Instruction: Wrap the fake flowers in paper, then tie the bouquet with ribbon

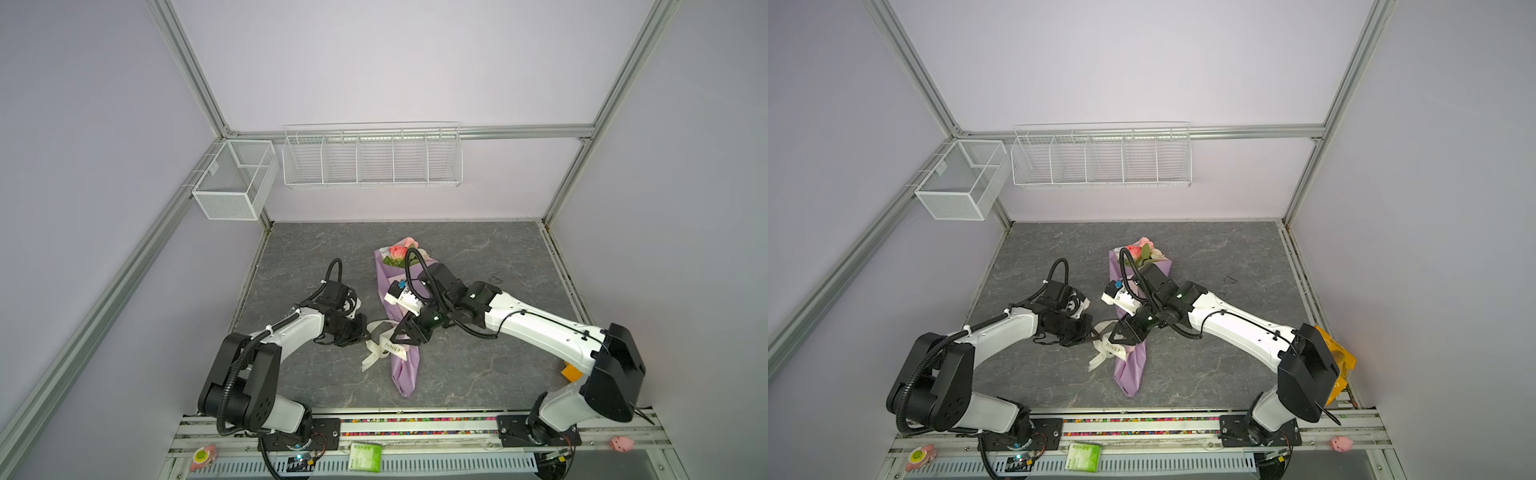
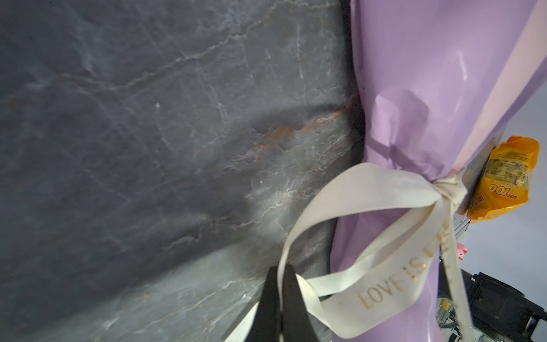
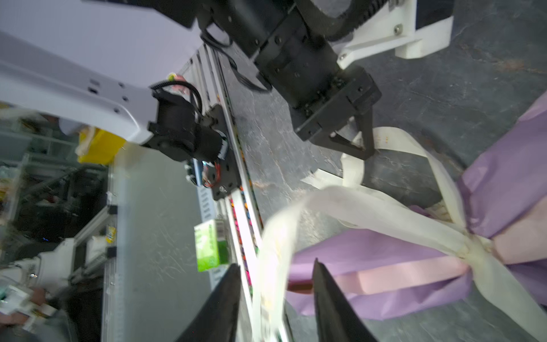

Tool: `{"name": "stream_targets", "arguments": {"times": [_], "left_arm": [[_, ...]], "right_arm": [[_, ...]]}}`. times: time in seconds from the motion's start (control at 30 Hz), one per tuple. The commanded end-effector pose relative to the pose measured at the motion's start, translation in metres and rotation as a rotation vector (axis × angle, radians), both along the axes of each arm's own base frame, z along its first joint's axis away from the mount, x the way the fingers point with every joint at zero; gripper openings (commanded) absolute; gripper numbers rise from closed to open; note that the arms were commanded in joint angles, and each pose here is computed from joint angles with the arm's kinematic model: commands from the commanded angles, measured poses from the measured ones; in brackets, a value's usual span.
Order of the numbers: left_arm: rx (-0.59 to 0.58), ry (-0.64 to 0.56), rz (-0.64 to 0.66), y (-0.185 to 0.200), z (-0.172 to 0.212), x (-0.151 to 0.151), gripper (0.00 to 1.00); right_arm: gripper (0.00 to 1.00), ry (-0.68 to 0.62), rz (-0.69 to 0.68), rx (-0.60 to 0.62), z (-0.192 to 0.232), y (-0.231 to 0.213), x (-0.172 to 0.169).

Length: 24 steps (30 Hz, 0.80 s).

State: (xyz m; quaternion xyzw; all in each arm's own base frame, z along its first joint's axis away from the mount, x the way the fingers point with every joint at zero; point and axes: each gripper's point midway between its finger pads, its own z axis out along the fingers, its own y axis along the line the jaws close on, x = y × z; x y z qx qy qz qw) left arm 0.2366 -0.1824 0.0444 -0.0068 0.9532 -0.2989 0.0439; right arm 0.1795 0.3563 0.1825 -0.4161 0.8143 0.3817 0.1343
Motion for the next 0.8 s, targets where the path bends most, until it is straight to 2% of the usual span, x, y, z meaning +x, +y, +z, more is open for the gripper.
{"name": "stream_targets", "arguments": {"times": [0.0, 0.07, 0.13, 0.27, 0.33, 0.47, 0.6, 0.7, 0.77], "left_arm": [[-0.006, -0.030, -0.001, -0.002, 0.006, 0.009, 0.00], [-0.005, -0.032, -0.002, -0.002, 0.006, 0.009, 0.00], [-0.004, -0.030, -0.003, -0.002, 0.006, 0.009, 0.00], [-0.010, -0.029, -0.002, -0.003, 0.006, 0.010, 0.00], [-0.009, -0.027, -0.006, -0.003, 0.007, 0.010, 0.00], [-0.007, -0.032, -0.003, -0.002, 0.008, 0.010, 0.00], [-0.006, -0.025, -0.003, -0.002, 0.006, 0.010, 0.00], [-0.004, -0.024, -0.005, -0.003, 0.007, 0.010, 0.00], [-0.003, -0.024, -0.005, -0.002, 0.007, 0.010, 0.00]], "right_arm": [[0.53, -0.056, -0.247, -0.090, -0.011, -0.049, 0.044], [0.54, -0.045, -0.452, -0.139, -0.023, -0.087, 0.078], [0.55, -0.037, -0.589, -0.216, -0.040, -0.120, 0.098], [0.52, 0.045, -0.672, -0.398, -0.082, -0.158, 0.116], [0.53, 0.081, -0.669, -0.437, -0.097, -0.160, 0.119], [0.56, 0.127, -0.640, -0.419, -0.113, -0.147, 0.126], [0.55, 0.154, -0.584, -0.453, -0.128, -0.137, 0.126], [0.52, 0.175, -0.559, -0.477, -0.139, -0.134, 0.123], [0.44, 0.178, -0.556, -0.510, -0.146, -0.138, 0.122]]}}
